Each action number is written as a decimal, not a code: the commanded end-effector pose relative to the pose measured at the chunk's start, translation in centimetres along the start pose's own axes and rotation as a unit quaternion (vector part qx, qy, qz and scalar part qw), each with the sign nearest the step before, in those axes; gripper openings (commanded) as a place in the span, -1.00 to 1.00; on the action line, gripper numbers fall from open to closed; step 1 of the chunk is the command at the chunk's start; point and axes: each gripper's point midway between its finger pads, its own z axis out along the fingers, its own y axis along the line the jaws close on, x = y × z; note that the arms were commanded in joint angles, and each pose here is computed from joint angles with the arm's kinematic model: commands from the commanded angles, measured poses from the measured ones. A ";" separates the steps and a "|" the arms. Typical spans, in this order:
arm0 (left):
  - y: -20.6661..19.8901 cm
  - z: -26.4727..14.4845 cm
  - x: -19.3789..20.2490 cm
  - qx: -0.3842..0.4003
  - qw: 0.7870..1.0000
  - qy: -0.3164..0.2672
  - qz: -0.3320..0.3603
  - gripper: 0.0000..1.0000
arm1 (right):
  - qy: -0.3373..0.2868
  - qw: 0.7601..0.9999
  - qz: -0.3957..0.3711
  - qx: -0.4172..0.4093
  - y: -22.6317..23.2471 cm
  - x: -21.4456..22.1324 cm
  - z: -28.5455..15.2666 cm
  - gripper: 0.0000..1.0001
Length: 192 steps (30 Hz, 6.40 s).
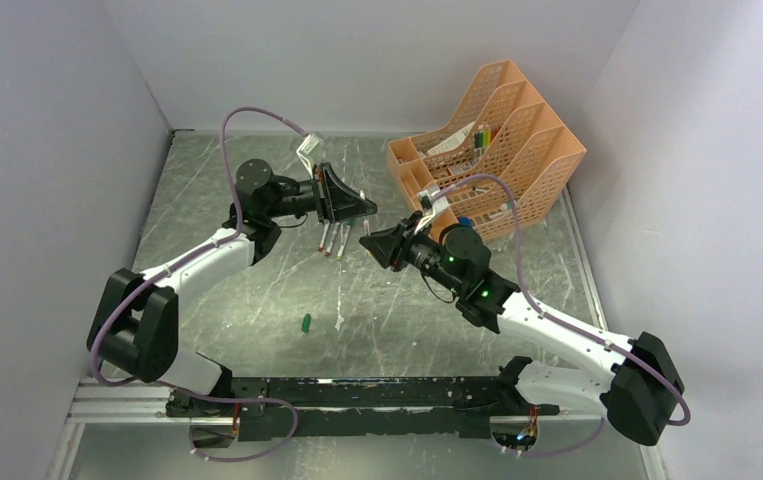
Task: Insert the pens into the pen caps
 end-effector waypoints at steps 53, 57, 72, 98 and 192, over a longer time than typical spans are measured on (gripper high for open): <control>0.0 -0.8 -2.2 -0.121 0.988 0.003 0.095 -0.86 | -0.035 0.998 -0.038 0.032 -0.5 -2.7 -0.5 -0.44; 1.5 -1.7 -2.2 -0.181 0.978 0.030 0.102 -0.86 | 0.047 0.984 -0.072 0.155 -5.6 0.5 -1.9 0.02; 1.2 -3.4 -1.3 -0.201 0.971 0.049 0.120 -0.86 | 0.211 0.900 -0.004 0.381 -21.1 10.8 -5.1 0.22; 2.1 -4.4 -0.7 -0.213 0.969 0.049 0.114 -0.86 | 0.239 0.892 0.008 0.384 -23.6 14.9 -3.3 0.18; -5.4 3.4 5.7 0.049 0.994 0.069 -0.072 -0.86 | -0.211 0.976 0.055 0.028 -3.1 -12.1 -4.6 -1.00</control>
